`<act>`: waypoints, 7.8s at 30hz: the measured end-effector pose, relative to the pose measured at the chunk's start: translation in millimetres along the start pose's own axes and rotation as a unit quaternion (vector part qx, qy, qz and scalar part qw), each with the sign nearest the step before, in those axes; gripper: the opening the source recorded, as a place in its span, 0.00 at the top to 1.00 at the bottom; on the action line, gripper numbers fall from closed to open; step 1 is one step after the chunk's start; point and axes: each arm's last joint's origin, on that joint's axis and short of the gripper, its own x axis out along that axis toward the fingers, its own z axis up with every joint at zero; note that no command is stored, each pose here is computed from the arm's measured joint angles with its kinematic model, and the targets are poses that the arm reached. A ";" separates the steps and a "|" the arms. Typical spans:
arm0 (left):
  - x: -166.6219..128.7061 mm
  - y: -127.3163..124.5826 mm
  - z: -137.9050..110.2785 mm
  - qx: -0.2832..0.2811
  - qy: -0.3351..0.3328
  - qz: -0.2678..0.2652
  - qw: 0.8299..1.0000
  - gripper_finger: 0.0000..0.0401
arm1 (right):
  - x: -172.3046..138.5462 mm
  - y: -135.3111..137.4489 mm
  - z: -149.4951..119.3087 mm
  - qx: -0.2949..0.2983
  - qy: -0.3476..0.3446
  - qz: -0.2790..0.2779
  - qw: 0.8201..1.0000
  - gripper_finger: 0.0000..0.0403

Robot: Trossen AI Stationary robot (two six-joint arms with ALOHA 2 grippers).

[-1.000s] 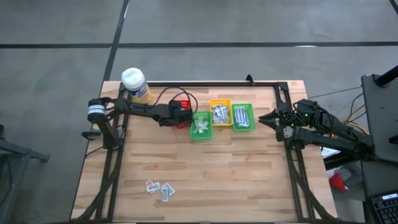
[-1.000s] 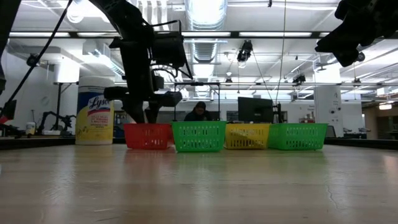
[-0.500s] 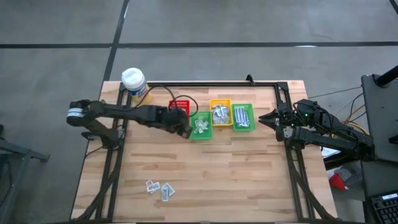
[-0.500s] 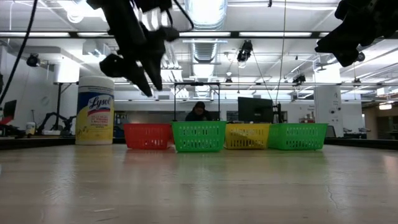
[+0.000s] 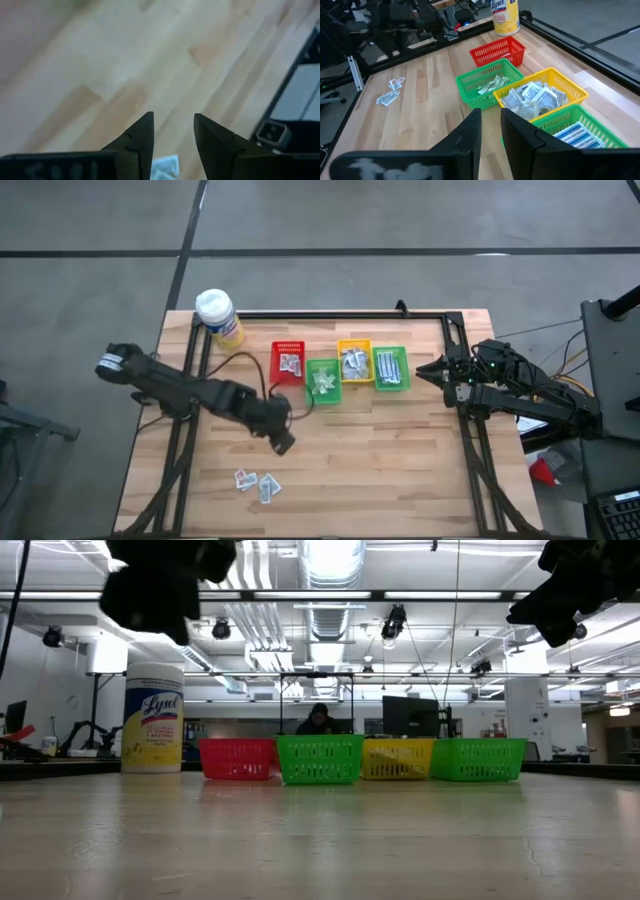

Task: Pick & Place First Aid Supplies
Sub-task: Put the ointment pack into the red basket

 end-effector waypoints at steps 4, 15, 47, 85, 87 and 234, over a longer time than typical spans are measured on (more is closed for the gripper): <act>4.1 -8.4 -20.9 -0.001 0.023 -0.002 1.000 0.67 | 0.0 0.0 0.0 0.000 0.000 0.000 1.000 0.83; 25.2 -0.4 -77.9 0.064 0.088 0.039 0.993 0.67 | 0.0 0.0 0.0 0.000 0.000 0.000 1.000 0.79; 56.4 33.5 -121.6 0.091 0.161 0.018 0.983 0.67 | 0.0 0.0 0.0 0.000 0.000 0.000 1.000 0.79; 94.1 21.0 -130.5 0.037 0.162 0.177 0.970 0.88 | 0.0 0.0 0.0 0.000 0.000 0.000 1.000 0.80; 92.4 19.3 -129.5 0.039 0.160 0.175 0.971 0.92 | 0.0 0.0 0.0 0.000 0.000 0.000 1.000 0.81; 5.0 -4.4 13.1 -0.154 0.008 0.041 0.987 0.66 | 0.0 0.0 0.0 0.000 0.000 0.000 1.000 0.82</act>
